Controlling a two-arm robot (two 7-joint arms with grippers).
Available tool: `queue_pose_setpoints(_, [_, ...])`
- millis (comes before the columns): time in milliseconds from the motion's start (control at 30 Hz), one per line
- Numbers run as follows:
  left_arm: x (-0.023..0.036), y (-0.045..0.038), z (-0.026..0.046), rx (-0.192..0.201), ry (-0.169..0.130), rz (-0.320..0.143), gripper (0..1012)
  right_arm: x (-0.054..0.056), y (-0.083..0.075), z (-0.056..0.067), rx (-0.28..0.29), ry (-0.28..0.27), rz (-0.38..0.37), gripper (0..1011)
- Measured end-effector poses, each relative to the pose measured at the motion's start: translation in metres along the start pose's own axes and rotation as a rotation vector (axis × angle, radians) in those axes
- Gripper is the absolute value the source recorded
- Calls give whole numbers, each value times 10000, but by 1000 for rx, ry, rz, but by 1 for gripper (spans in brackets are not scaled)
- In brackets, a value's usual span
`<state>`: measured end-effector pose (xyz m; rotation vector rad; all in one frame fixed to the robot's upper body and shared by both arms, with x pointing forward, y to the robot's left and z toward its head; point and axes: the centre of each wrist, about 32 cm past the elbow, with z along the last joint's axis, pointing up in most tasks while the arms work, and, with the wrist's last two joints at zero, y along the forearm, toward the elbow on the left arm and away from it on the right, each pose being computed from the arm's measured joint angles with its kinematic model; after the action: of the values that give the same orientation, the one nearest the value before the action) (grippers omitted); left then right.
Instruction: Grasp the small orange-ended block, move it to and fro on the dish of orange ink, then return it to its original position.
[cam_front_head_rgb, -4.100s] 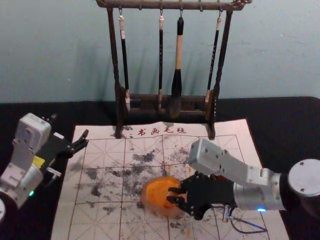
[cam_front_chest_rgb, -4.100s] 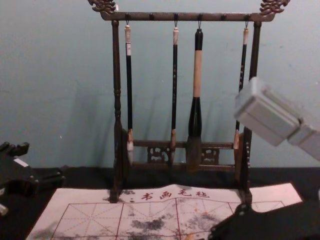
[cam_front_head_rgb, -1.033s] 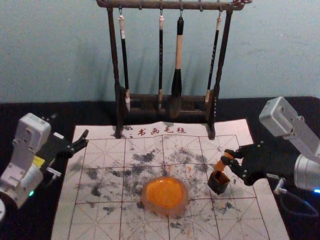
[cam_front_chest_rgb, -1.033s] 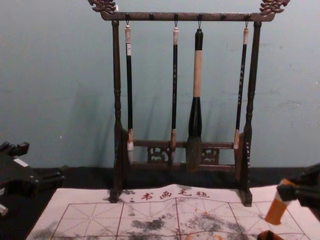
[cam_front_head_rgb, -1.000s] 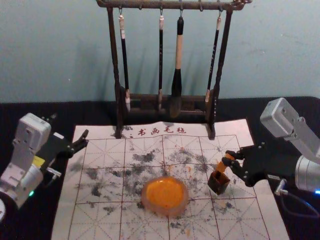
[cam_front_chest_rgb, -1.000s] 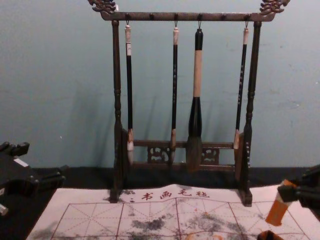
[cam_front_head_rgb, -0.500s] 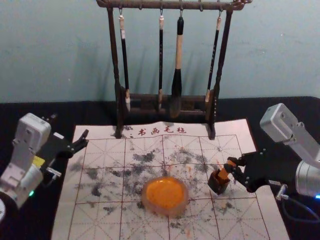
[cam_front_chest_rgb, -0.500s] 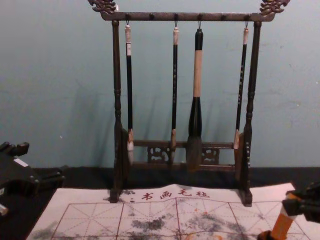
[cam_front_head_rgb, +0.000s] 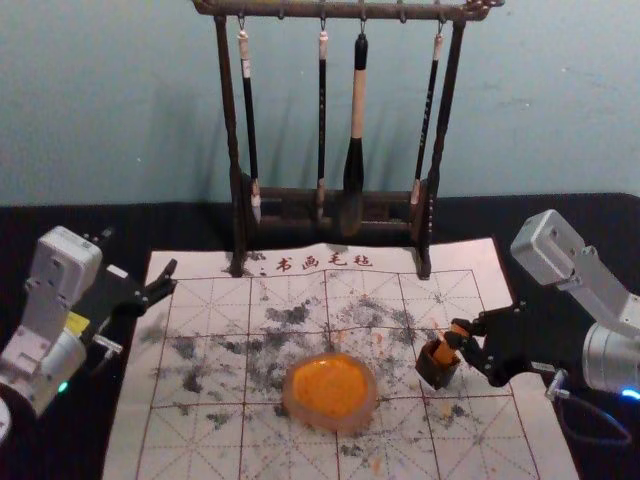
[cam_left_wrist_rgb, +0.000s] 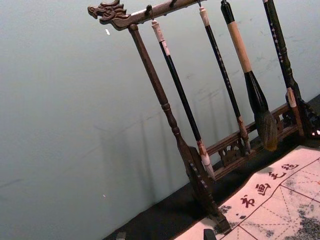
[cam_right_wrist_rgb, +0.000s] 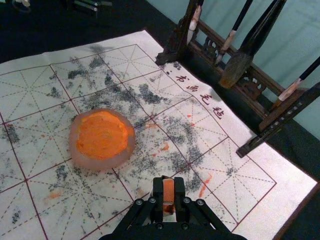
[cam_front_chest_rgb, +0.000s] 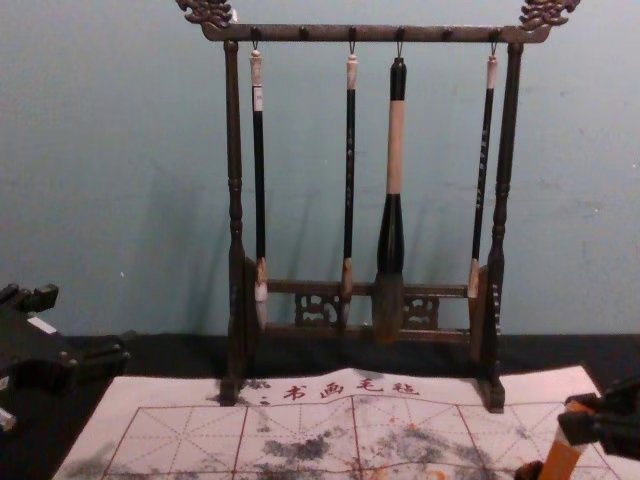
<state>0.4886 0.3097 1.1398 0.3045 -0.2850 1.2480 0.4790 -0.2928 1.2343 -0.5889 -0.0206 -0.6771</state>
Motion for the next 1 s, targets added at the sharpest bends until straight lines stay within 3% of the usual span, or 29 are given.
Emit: queue_pose_setpoints(1000, [0,0,0,0,0,0,1001,43,207,-81,-53,22,35,95])
